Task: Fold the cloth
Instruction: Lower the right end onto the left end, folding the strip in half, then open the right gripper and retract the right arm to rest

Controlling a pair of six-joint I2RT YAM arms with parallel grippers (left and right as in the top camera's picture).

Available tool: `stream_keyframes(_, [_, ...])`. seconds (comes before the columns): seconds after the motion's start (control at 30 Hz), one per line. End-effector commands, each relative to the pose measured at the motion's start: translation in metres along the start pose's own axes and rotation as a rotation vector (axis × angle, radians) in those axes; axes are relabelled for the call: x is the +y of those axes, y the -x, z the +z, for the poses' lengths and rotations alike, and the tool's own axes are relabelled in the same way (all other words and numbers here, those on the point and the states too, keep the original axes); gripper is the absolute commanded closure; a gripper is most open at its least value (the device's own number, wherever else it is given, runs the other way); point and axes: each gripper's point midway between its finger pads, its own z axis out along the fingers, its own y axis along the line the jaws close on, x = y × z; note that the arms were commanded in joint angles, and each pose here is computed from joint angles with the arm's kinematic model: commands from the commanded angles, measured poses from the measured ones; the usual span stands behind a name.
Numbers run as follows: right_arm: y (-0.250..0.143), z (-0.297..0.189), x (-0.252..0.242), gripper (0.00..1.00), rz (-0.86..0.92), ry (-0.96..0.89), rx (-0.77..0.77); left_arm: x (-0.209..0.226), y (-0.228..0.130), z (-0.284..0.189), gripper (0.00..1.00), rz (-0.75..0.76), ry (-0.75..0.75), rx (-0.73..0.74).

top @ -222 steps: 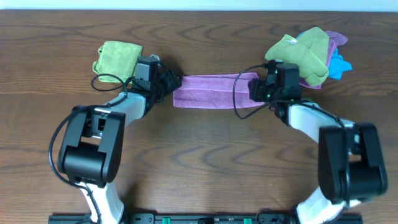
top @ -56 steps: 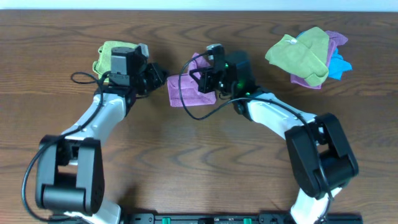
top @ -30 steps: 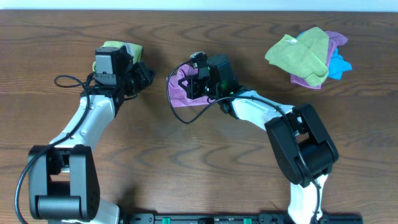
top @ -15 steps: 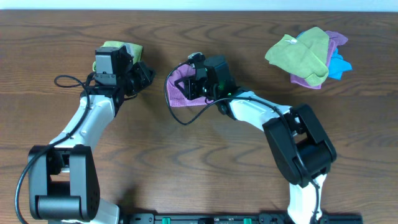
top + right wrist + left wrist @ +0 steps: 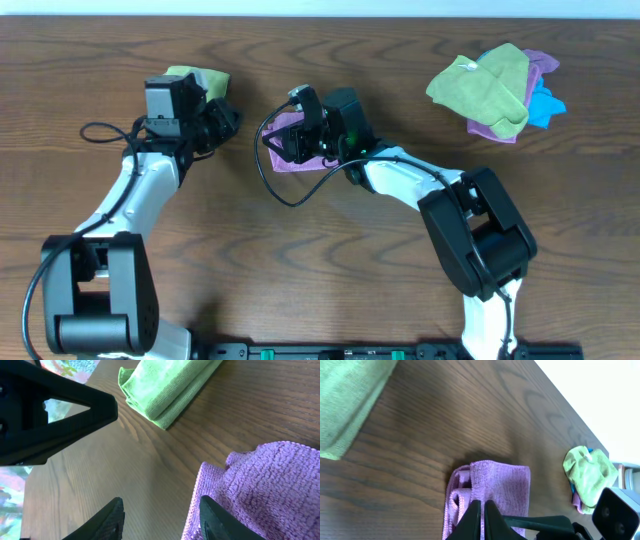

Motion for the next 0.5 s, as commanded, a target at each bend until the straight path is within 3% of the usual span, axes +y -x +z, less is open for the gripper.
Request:
stream_keyframes(0.0, [0.027,-0.012,0.008,0.44,-0.04,0.018,-0.051,-0.005,0.01,-0.011,0.93,0.01,-0.033,-0.011])
stream_keyframes(0.07, [0.041,-0.023,0.007,0.29,-0.048,0.009,-0.083,-0.004,0.01,-0.014,0.8,-0.003,-0.049,0.003])
stream_keyframes(0.13, [0.055,-0.037,0.007,0.02,-0.061,-0.001,-0.113,-0.003,0.01,-0.016,0.58,-0.014,-0.064,0.014])
stream_keyframes(0.23, [0.074,-0.062,0.007,0.01,-0.098,-0.039,-0.15,-0.002,0.007,-0.018,0.35,-0.029,-0.078,0.034])
stream_keyframes(0.3, [0.083,-0.08,0.007,0.01,-0.106,-0.066,-0.16,-0.001,0.002,-0.018,0.08,-0.04,-0.077,0.054])
stream_keyframes(0.47, [0.085,-0.126,0.006,0.01,-0.101,-0.139,-0.12,0.006,-0.015,-0.019,0.05,-0.114,-0.048,0.125])
